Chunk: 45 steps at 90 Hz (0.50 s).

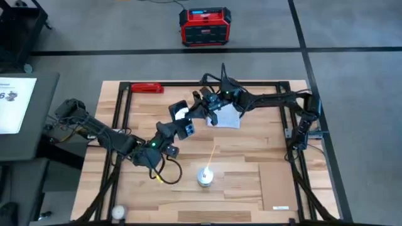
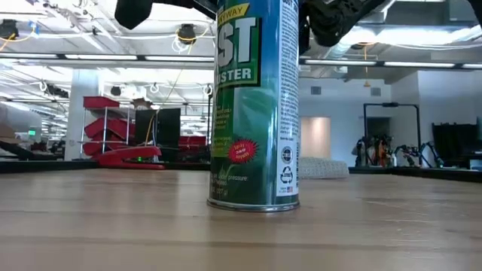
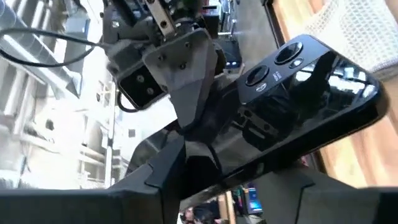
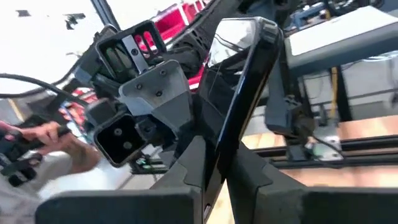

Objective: Apply microfiber cloth
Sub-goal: Spray the back of the black phone with the spray bottle

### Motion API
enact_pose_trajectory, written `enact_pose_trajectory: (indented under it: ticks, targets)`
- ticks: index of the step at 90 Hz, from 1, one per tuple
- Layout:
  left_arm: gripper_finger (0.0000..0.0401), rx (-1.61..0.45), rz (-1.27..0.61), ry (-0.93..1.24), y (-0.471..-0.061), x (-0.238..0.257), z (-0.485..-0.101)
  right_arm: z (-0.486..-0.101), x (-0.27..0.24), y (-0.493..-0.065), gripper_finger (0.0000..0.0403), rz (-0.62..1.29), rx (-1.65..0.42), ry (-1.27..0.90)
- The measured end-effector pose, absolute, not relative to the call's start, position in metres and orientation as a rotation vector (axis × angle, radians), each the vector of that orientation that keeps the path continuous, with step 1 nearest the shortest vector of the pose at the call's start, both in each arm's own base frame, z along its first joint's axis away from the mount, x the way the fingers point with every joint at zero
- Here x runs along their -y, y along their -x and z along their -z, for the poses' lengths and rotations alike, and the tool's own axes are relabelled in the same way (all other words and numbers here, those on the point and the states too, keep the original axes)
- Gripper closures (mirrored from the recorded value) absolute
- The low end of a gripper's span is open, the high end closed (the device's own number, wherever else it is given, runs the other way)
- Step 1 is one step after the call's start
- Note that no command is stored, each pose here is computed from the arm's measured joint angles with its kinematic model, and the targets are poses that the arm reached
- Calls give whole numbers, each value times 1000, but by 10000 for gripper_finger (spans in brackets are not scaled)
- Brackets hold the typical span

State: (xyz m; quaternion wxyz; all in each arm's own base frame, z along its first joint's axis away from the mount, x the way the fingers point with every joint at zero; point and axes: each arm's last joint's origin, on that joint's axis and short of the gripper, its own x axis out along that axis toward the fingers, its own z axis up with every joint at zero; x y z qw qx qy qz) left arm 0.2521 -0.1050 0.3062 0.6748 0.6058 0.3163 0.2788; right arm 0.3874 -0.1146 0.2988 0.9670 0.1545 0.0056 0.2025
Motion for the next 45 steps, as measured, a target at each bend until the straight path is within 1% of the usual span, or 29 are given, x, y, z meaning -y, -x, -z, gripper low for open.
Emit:
enact_pose_trajectory:
  ticks: [11,13,18,28,45]
  targets:
    - [258,-703,-664,-1311,-253,101,-307,-314,116,-376,383,-371,2,-225]
    - [259,-681,-691,-1260,-254,101,-307,-318,117,-373,385,-363,21,-162]
    - [260,-646,-715,-1195,-254,100,-312,-325,119,-366,388,-316,20,-118]
    - [260,-639,-741,-1147,-254,97,-311,-334,117,-353,388,-229,-42,-76]
    - [260,-619,-774,-1074,-254,93,-310,-351,106,-329,388,-170,-115,-34]
